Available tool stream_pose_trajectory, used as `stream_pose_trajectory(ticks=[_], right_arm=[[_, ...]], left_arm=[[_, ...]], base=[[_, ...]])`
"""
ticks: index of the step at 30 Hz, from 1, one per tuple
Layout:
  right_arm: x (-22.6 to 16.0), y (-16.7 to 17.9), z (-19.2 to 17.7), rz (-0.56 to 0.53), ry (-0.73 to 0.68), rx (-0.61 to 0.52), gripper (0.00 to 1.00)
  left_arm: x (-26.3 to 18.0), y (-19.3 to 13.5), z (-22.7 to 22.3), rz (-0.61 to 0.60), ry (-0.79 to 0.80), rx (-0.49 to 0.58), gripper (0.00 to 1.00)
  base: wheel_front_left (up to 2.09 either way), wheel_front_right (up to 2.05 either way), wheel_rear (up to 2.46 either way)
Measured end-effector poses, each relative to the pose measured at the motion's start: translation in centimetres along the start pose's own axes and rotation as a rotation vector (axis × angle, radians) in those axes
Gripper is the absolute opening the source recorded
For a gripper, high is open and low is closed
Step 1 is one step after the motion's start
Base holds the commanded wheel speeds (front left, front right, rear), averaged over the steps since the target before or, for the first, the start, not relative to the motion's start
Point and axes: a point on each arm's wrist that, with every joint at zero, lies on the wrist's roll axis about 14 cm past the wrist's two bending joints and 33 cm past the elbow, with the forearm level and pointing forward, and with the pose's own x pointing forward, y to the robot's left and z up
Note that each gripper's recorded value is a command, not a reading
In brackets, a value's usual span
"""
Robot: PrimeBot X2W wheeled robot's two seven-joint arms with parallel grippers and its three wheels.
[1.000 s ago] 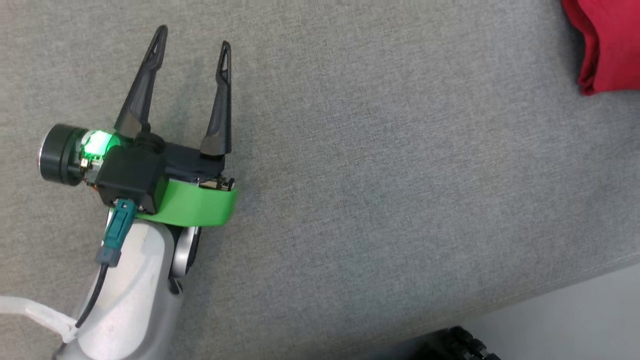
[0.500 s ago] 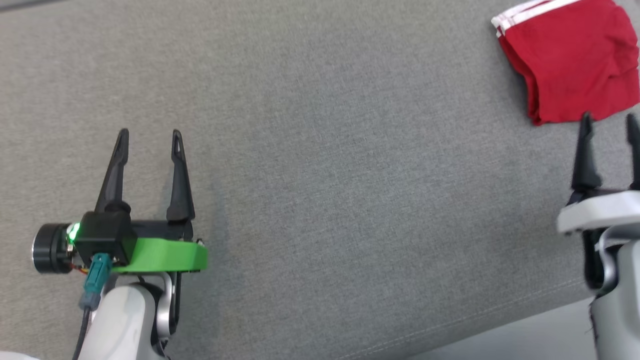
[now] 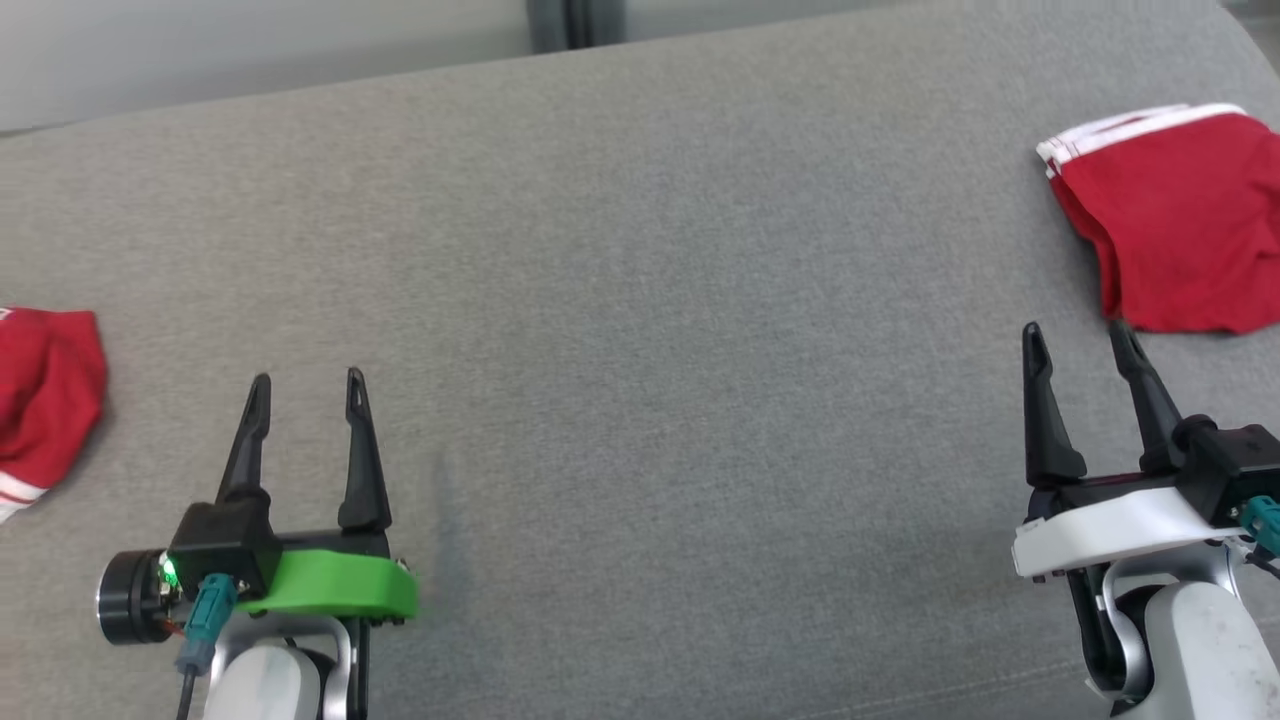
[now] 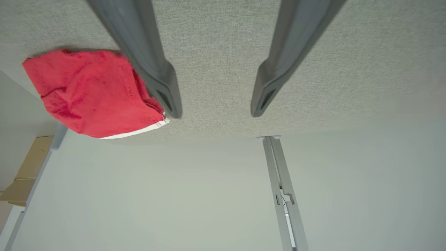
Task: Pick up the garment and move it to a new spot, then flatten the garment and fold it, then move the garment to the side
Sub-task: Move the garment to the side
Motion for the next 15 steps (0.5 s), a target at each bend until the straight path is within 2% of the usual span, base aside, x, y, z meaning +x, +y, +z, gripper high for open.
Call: stream_pose_trajectory(ticks=[15], right_arm=[[-3.3, 3.3, 2.2, 0.086, -0.001, 0.01, 1.0]], left_arm=[[-4.7, 2.0, 1.6, 0.048, -0.021, 0.018, 1.0]], base=[[0.0, 0.0, 0.0]])
